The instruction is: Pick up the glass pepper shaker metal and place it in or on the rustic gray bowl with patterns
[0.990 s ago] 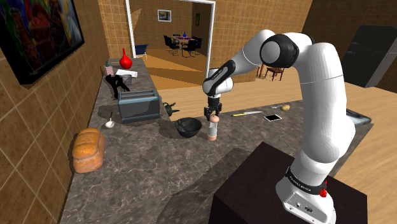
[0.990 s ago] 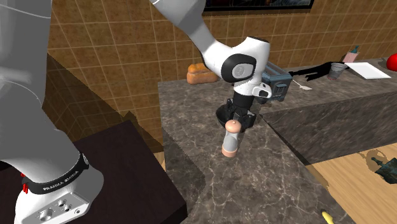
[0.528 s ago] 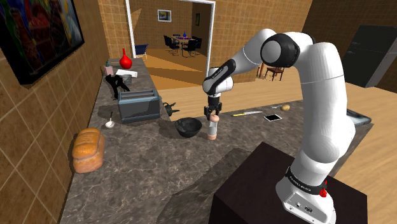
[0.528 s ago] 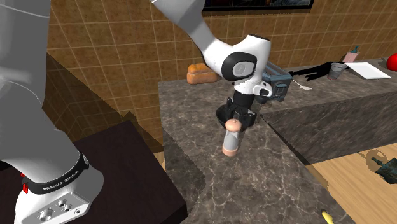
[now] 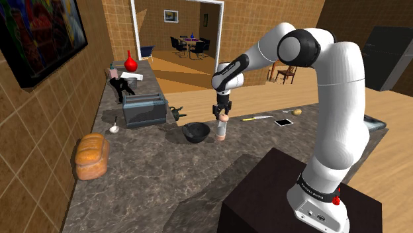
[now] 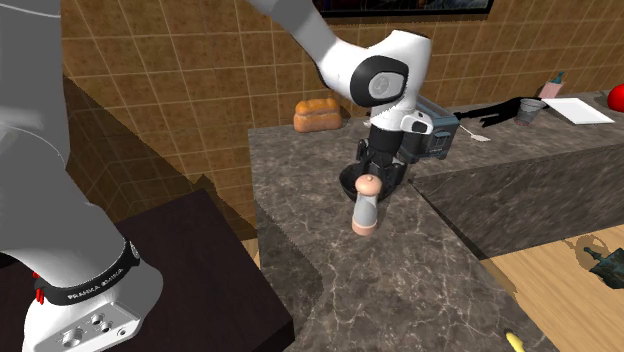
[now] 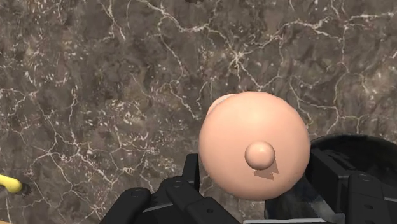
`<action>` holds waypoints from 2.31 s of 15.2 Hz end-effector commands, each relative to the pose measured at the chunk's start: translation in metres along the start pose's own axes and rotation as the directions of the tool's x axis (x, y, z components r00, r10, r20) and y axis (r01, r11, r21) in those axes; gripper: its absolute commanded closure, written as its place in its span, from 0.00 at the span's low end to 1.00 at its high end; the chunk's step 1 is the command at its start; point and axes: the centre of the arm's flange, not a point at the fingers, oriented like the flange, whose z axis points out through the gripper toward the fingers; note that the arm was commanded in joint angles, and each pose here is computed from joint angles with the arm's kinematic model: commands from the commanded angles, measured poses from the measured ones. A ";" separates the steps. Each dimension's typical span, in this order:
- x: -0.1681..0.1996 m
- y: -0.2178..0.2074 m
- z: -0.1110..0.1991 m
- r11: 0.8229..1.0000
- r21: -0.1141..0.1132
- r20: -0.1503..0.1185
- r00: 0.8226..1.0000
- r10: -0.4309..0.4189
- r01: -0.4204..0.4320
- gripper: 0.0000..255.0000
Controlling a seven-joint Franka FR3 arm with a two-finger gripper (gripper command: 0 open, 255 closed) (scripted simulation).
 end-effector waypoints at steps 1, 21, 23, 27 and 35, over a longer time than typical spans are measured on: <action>-0.001 0.001 -0.010 1.000 0.000 0.000 1.000 0.000 0.000 1.00; -0.010 0.002 -0.116 1.000 0.000 0.000 1.000 0.000 0.000 1.00; -0.011 0.003 -0.123 1.000 0.000 0.000 1.000 0.000 0.000 1.00; 0.021 -0.033 -0.146 1.000 0.000 0.000 1.000 0.000 0.000 1.00; 0.085 -0.103 -0.192 1.000 0.000 0.000 1.000 0.000 0.000 1.00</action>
